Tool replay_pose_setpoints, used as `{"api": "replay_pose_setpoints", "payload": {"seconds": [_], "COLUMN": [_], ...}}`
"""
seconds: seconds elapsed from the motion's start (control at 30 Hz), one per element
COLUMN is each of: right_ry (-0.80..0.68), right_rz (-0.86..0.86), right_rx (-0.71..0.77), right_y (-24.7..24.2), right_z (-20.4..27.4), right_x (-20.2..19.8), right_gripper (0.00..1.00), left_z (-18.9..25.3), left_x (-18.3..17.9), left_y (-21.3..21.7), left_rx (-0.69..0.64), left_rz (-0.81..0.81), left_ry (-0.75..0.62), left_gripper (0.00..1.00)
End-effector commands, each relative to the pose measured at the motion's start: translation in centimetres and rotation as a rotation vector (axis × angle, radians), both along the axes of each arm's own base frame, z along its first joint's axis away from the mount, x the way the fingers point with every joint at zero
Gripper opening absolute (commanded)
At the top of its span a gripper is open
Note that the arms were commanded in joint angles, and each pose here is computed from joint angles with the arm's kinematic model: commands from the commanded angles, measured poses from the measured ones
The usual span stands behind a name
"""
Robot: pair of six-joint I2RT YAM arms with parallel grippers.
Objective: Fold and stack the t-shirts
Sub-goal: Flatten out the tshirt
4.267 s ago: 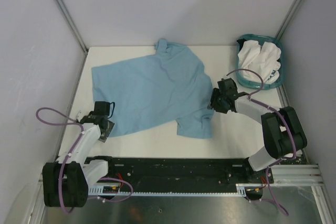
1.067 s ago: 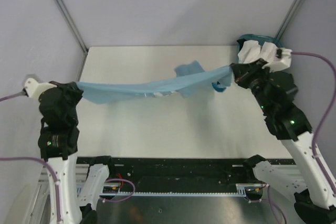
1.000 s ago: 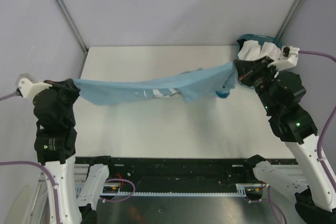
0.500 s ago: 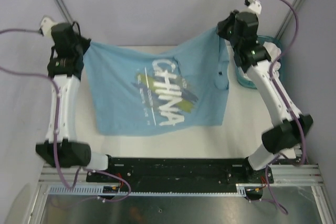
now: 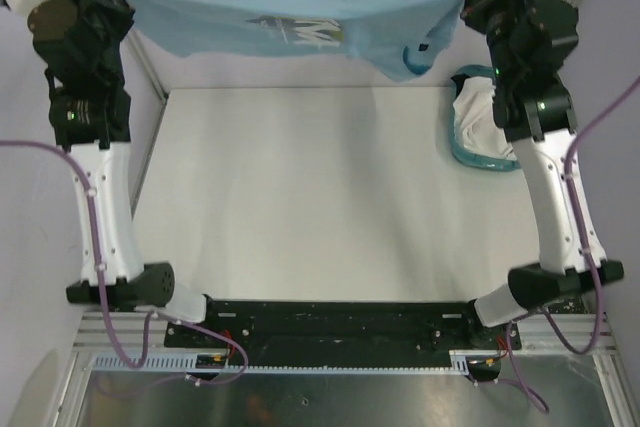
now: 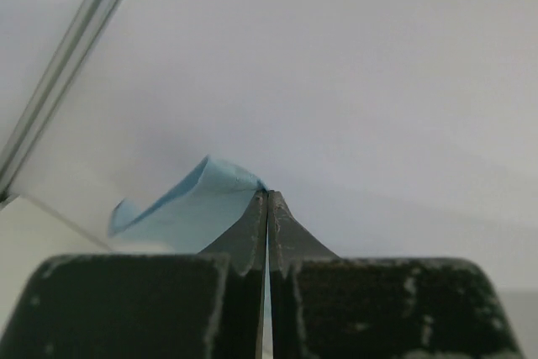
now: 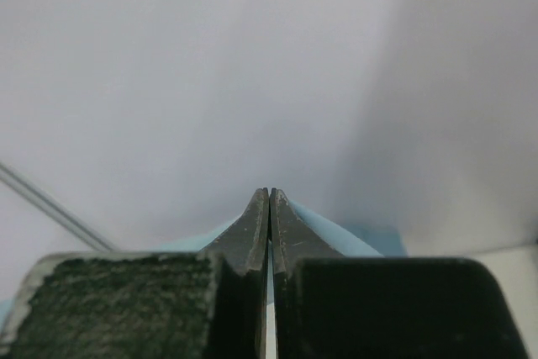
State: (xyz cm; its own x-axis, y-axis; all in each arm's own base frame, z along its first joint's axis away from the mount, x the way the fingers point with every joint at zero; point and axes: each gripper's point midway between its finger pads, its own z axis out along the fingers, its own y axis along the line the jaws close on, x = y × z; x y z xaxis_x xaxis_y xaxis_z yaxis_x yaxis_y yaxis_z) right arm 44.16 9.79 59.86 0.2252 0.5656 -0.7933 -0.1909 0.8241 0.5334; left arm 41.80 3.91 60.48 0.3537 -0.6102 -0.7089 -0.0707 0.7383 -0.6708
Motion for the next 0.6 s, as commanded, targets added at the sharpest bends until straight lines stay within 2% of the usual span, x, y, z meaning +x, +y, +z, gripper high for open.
{"api": "replay_pose_setpoints", "payload": {"seconds": [0.0, 0.17, 0.33, 0.43, 0.57], "right_ry": [0.148, 0.467, 0.79, 0.946, 1.086], "right_rz": [0.013, 0.045, 0.041, 0.056, 0.067], "right_rx": [0.01, -0.006, -0.095, -0.142, -0.177], "right_y": [-0.1, 0.8, 0.9, 1.0, 1.1], "right_z": [-7.0, -21.9, -36.0, -42.3, -48.1], "right_x": [-0.4, -1.6, -3.0, -2.7, -2.4], "right_gripper": [0.0, 0.0, 0.0, 0.0, 0.0], "left_z": [-7.3, -23.0, -38.5, -45.0, -49.5], "left_x": [-0.2, -1.1, -3.5, -5.0, -6.3], "left_y": [1.4, 2.4, 2.5, 2.4, 2.3], "left_rx": [0.001, -0.024, -0.041, -0.049, -0.04], "left_rz": [0.068, 0.125, 0.141, 0.146, 0.141], "left_ry": [0.17, 0.5, 0.833, 0.988, 1.115], "left_gripper": [0.0, 0.0, 0.0, 0.0, 0.0]}}
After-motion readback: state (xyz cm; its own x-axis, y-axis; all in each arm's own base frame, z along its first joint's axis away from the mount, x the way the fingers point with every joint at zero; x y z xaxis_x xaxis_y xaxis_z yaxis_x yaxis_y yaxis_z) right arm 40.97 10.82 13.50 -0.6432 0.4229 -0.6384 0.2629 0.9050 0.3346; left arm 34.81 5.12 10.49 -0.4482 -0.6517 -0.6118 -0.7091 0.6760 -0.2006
